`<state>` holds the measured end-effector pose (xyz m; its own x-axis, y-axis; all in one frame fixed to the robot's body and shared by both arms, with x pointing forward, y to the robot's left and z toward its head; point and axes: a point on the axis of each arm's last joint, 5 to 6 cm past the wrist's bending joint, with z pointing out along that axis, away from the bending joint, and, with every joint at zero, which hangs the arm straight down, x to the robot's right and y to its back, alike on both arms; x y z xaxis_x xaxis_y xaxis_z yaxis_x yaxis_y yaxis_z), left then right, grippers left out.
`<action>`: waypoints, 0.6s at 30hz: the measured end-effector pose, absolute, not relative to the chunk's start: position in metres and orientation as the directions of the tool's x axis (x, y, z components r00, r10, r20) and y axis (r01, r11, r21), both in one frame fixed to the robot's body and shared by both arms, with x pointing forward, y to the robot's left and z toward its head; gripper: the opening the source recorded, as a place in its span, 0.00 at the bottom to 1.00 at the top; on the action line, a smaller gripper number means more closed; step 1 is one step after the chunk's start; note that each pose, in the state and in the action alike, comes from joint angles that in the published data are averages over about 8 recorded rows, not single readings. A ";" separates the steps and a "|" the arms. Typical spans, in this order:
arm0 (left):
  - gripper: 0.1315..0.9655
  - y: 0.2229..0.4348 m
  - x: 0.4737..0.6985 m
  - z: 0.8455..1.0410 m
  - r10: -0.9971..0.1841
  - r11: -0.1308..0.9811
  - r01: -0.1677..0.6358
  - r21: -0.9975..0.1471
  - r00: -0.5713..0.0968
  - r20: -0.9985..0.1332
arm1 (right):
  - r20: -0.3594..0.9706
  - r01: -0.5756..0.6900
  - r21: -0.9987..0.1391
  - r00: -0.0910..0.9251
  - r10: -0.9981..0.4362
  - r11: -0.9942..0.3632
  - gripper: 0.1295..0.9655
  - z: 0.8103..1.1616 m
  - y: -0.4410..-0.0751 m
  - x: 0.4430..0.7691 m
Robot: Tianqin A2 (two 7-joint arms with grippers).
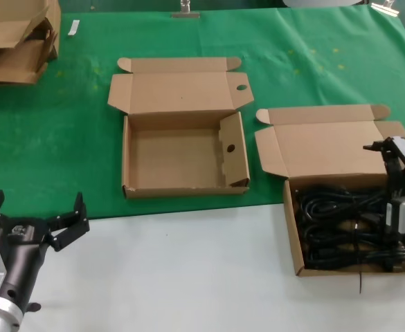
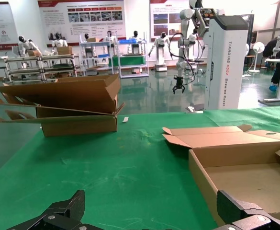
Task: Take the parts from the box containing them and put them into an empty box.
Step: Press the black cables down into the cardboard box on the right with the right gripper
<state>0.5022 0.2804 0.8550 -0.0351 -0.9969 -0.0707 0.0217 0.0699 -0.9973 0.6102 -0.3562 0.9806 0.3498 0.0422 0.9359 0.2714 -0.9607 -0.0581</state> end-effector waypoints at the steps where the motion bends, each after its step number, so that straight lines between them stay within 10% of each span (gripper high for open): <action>1: 1.00 0.280 0.502 0.855 -0.997 0.070 0.022 -0.997 -0.035 -0.071 | 0.933 0.270 -0.047 0.356 0.055 -0.962 1.00 0.983 -0.355 0.613; 18: 1.00 0.280 0.502 0.855 -0.997 0.070 0.022 -0.997 -0.035 -0.071 | 0.897 0.256 0.019 0.423 0.129 -0.966 1.00 0.990 -0.350 0.627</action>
<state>0.5022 0.2804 0.8550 -0.0351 -0.9969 -0.0706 0.0217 0.0698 -0.9973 0.6271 -0.3501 0.9905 0.4233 0.1293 0.8967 0.2560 -0.9665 0.0185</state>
